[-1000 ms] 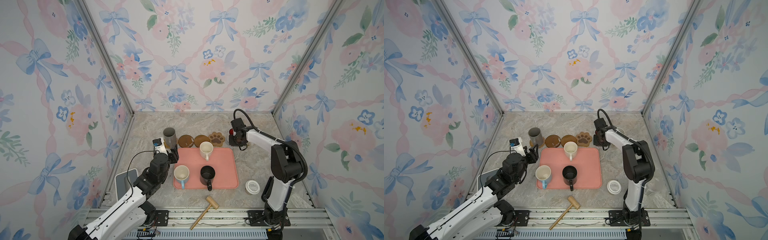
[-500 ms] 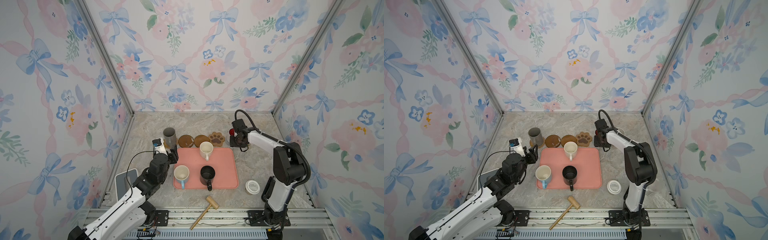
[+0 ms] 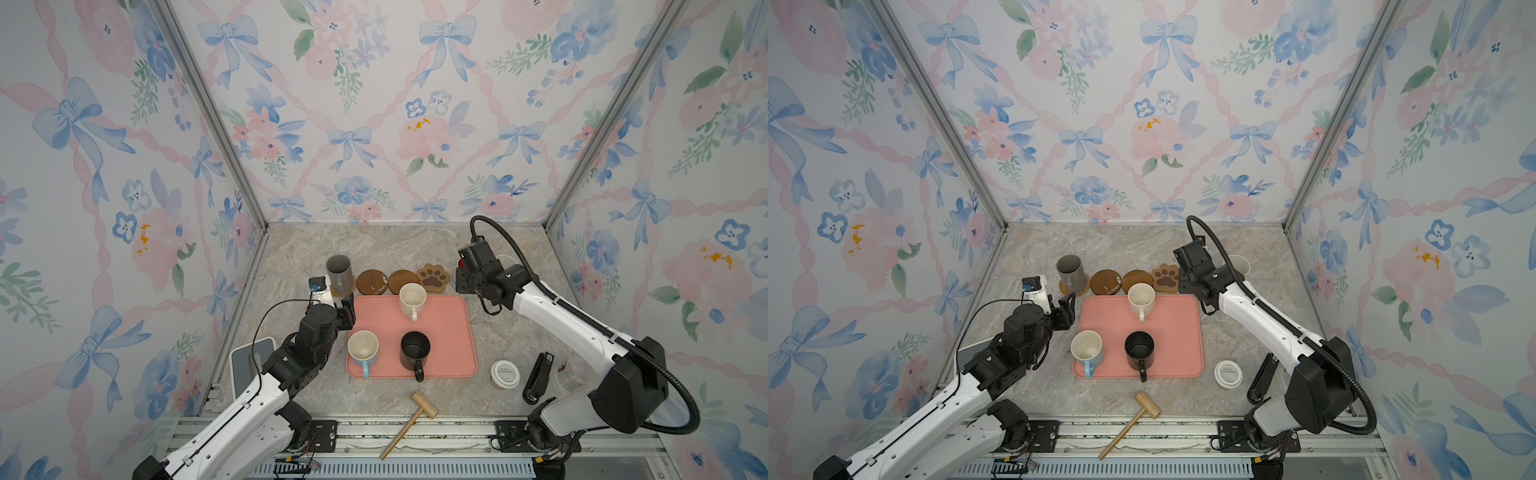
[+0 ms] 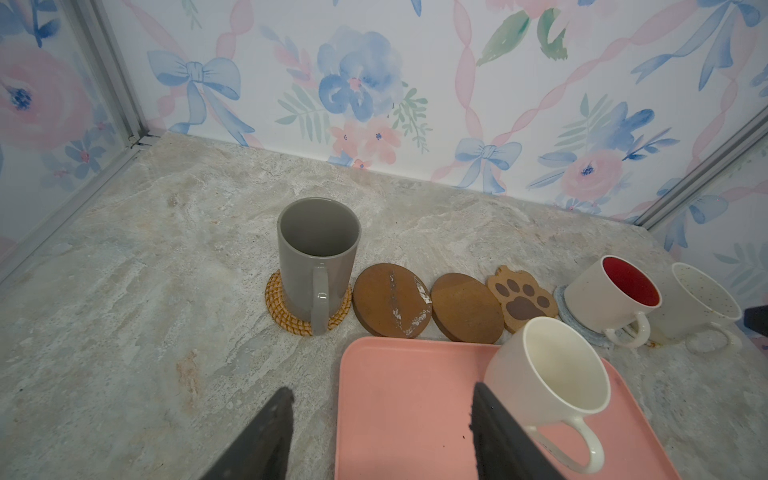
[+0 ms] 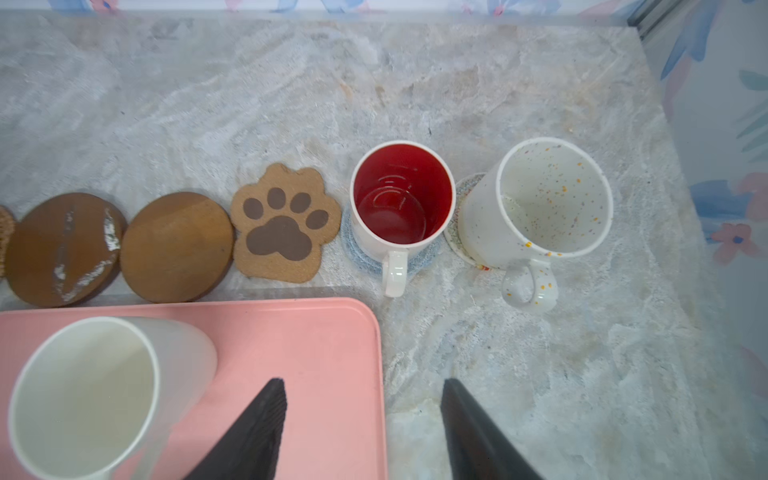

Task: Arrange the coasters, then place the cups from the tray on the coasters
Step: 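Open and raise the right gripper from the red-lined mug, then move the left gripper down over the blue-handled white mug while the right gripper hovers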

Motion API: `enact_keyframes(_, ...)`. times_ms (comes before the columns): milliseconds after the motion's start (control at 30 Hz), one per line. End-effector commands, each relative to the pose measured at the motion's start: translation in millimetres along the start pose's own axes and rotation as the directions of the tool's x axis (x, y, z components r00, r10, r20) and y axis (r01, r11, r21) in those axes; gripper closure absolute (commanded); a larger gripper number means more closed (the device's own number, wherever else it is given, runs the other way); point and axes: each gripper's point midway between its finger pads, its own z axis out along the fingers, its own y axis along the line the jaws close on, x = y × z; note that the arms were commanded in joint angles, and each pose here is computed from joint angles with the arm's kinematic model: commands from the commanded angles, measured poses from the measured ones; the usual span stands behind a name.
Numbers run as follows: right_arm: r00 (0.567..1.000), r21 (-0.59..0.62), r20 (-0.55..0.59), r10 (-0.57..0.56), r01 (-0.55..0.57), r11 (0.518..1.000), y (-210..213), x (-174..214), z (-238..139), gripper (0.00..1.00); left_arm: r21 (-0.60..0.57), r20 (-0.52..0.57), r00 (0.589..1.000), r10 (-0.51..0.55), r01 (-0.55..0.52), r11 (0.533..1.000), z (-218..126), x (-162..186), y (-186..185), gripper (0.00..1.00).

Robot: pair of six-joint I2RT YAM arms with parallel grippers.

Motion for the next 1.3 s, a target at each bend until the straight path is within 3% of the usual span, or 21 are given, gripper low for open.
enact_keyframes(0,0.994,-0.006,0.101,0.048,-0.047,0.999,6,-24,-20,0.36,0.054,-0.054,0.998,0.03,-0.027,0.998,-10,2,-9,0.37)
enact_keyframes(200,0.982,-0.086,0.161,0.098,-0.085,0.993,16,-33,-35,0.35,0.143,-0.107,0.994,0.033,-0.017,0.99,-19,7,-22,0.38)
enact_keyframes(400,0.986,-0.11,0.138,0.092,-0.077,0.991,20,-21,-26,0.34,0.187,-0.206,0.977,0.059,-0.019,0.982,-24,27,-32,0.4)
enact_keyframes(667,0.994,-0.17,0.086,0.072,-0.057,0.984,44,-14,-5,0.34,0.214,-0.351,0.931,0.1,-0.025,0.977,-37,59,-42,0.48)
enact_keyframes(933,0.997,-0.204,0.056,0.061,-0.048,0.978,57,-8,8,0.34,0.21,-0.495,0.854,0.158,-0.059,0.976,-60,96,-49,0.51)
enact_keyframes(1267,0.997,-0.216,0.046,0.069,-0.058,0.975,56,-7,12,0.34,0.212,-0.56,0.815,0.147,-0.031,0.977,-82,117,-56,0.56)
